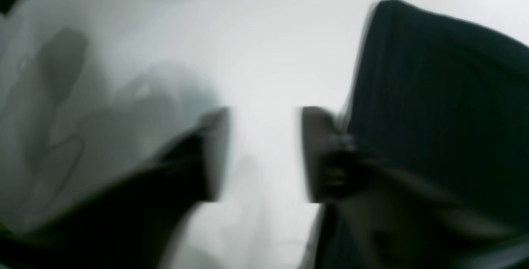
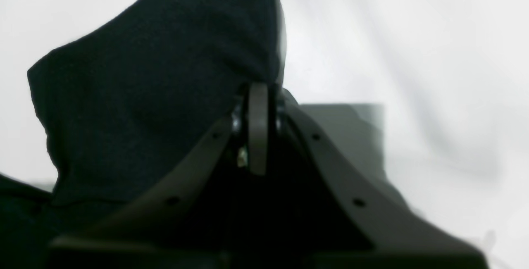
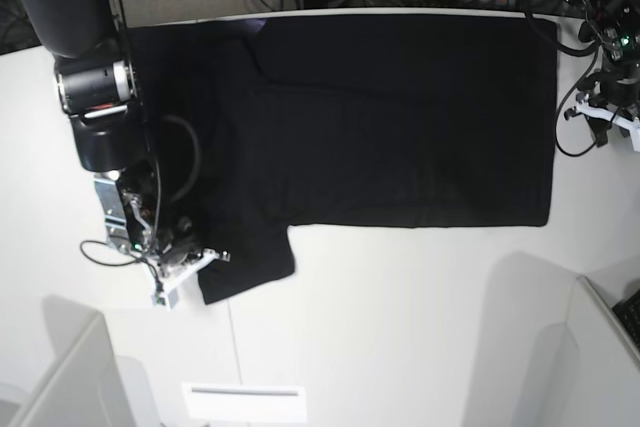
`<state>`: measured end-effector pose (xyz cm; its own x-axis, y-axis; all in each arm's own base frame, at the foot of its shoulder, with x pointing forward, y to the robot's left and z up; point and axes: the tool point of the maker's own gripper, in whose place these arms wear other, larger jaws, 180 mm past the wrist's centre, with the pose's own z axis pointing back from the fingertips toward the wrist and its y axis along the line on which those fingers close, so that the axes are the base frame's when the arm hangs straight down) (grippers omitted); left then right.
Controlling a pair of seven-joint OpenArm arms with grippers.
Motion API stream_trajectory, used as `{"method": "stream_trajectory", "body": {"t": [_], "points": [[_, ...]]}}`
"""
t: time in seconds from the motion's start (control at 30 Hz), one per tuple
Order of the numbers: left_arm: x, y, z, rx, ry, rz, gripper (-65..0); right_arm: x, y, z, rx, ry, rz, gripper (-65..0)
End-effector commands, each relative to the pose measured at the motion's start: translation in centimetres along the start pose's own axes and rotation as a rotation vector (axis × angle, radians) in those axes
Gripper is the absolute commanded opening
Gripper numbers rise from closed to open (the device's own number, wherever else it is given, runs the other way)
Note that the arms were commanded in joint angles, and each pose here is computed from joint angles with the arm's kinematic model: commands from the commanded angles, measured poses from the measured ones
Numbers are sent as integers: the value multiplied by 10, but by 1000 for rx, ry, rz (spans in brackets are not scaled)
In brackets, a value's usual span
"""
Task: Fold the T-shirt properly
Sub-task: 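Move the left gripper down to the shirt's opposite side edge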
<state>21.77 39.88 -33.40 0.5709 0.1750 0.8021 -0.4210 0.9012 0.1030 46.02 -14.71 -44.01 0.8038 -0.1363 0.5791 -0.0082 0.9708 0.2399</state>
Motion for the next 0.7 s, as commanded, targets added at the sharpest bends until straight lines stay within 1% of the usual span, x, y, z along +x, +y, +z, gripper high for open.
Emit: {"method": "stream_trajectory", "body": {"t": [0.0, 0.07, 0.1, 0.13, 0.27, 0.53, 0.67], "points": [[19, 4, -2, 8, -53, -1, -239, 7, -1, 3, -5, 12, 9, -650], [32, 3, -10, 2, -75, 16, -118, 7, -1, 3, -5, 12, 9, -650], [35, -2, -17, -13, -75, 21, -87, 7, -1, 3, -5, 12, 9, -650], [39, -7, -24, -31, -71, 10, -79, 7, -1, 3, -5, 12, 9, -650], [47, -31, -50, -102, -38, -36, -82, 7, -1, 3, -5, 12, 9, -650], [49, -62, -92, -184, 32, 12, -82, 7, -1, 3, -5, 12, 9, -650], [50, -81, -108, -226, 69, 4, -82, 7, -1, 3, -5, 12, 9, -650]]}}
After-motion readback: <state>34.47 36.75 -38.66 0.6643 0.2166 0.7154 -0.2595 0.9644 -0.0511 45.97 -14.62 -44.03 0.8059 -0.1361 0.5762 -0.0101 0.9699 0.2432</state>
